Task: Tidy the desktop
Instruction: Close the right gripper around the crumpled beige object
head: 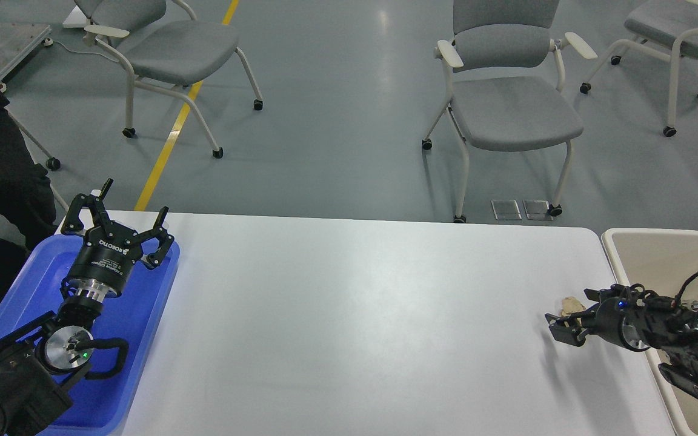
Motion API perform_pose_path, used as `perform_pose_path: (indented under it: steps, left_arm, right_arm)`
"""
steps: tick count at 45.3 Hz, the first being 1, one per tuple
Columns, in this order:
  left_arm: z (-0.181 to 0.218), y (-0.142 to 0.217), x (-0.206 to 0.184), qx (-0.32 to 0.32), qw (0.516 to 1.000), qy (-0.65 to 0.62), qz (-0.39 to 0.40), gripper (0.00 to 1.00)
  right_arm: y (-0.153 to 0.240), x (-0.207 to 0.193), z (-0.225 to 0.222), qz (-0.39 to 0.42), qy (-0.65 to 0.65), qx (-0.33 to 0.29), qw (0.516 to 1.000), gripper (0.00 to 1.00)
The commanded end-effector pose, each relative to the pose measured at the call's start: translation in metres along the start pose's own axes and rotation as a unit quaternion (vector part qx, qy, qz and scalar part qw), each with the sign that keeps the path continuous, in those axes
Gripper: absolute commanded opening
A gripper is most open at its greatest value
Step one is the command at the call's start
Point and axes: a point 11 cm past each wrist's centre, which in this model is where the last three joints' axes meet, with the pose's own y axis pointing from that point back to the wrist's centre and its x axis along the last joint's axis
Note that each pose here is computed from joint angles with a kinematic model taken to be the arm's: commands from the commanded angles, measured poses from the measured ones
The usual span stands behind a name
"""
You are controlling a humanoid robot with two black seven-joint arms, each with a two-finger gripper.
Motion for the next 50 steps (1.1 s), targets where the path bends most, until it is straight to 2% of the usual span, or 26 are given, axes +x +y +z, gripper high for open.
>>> perform_pose_path:
  steps: [1,26,37,50]
  left_arm:
    - [0.0001,0.0,0.0001,0.0,1.0,0.0,0.0,0.98]
    - [0.0001,0.0,0.0001,0.0,1.0,0.0,0.0,0.98]
    - [0.0001,0.0,0.0001,0.0,1.0,0.0,0.0,0.98]
    - [-0.0001,-0.0001,-0.0003,0.0,1.0,0.0,0.0,0.98]
  right_arm:
    - [-0.0012,-0.0048,-0.0028,-0.003,-0.002,0.0,1.0,0.99]
    - [-0.0034,-0.01,0.001,-0.007,0.007,-0.014,1.0,0.98]
    - [-0.0033,-0.0096,0.002,-0.007,0.007,-0.015,1.0,0.86]
    - [-0.0032,-0.0105,0.0017,-0.008,0.006,-0.015,1.0,0.83]
